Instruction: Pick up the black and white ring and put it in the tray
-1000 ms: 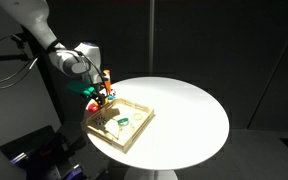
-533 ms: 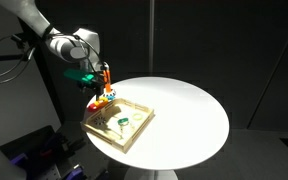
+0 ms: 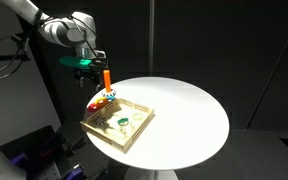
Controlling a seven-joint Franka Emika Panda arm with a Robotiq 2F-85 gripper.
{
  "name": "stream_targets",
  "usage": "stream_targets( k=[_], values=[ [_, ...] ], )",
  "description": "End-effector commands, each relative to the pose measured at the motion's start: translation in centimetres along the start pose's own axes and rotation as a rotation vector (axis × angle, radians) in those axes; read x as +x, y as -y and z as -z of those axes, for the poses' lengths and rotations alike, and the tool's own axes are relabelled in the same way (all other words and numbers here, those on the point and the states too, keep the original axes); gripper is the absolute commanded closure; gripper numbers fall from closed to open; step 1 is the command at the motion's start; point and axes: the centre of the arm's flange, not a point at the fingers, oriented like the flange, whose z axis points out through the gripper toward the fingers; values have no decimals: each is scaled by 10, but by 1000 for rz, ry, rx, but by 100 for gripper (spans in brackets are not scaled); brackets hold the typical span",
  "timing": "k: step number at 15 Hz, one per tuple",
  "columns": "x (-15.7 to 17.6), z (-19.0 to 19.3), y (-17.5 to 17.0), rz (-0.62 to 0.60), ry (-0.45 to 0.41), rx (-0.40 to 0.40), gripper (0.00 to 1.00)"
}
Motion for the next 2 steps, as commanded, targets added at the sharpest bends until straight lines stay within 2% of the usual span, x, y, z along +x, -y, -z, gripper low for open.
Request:
stream_targets(
  k=[1,2],
  values=[
    [0,3,0,0,-1,-1,0],
    [-1,4,0,0,-3,-1,0]
  ],
)
